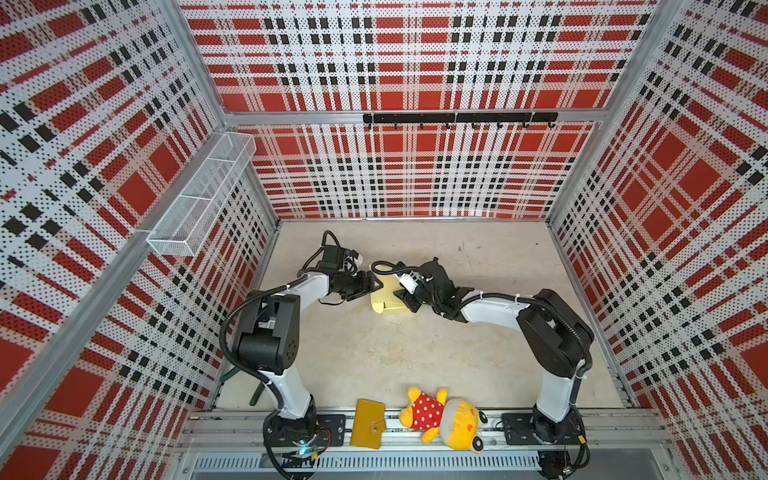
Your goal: Fold the paper box
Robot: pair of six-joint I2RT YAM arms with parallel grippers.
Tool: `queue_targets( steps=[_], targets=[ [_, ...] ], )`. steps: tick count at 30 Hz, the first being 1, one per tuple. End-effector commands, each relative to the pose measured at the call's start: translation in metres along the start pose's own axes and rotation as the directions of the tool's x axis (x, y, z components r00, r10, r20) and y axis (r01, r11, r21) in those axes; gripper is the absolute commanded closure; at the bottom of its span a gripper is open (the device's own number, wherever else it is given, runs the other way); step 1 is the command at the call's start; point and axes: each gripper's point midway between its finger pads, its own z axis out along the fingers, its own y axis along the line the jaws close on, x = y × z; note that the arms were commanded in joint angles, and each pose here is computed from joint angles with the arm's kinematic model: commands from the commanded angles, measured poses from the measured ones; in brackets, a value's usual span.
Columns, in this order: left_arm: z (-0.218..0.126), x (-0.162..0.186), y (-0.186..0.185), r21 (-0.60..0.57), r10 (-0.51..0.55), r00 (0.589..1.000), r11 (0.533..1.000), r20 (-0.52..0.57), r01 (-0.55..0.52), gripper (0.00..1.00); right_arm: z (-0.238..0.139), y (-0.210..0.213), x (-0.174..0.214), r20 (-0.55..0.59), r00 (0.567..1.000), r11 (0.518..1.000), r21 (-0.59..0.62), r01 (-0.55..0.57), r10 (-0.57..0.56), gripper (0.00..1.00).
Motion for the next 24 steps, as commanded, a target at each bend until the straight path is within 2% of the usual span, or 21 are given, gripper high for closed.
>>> queue_targets(
  steps=[1,10,14,18,21,24],
  targets=[
    [0.004,0.0,0.012,-0.019,-0.006,1.0,1.0,0.012,0.006,0.23,0.01,0.009,-0.003,0.019,1.0,1.0,-0.016,0.008,-0.007,0.59],
    [0.001,-0.001,0.022,-0.037,-0.013,1.0,0.999,0.026,0.014,0.22,0.025,0.013,0.027,-0.052,0.999,1.0,-0.015,0.007,-0.008,0.6],
    [-0.015,-0.012,0.016,-0.057,0.015,0.997,0.998,0.069,-0.011,0.21,0.03,0.016,0.046,-0.111,0.994,1.0,-0.026,0.009,-0.012,0.6],
    [-0.043,-0.03,0.001,-0.109,0.1,0.985,0.99,0.143,-0.084,0.21,0.026,0.02,0.056,-0.145,0.989,0.999,-0.047,0.015,-0.022,0.61],
    [-0.05,-0.034,-0.015,-0.139,0.21,0.966,0.972,0.15,-0.189,0.23,0.022,0.023,0.062,-0.164,0.986,0.998,-0.06,0.026,-0.036,0.62],
    [-0.045,-0.035,-0.026,-0.108,0.202,0.969,0.976,0.144,-0.188,0.3,0.018,0.024,0.065,-0.168,0.985,0.997,-0.06,0.037,-0.047,0.62]
  ],
)
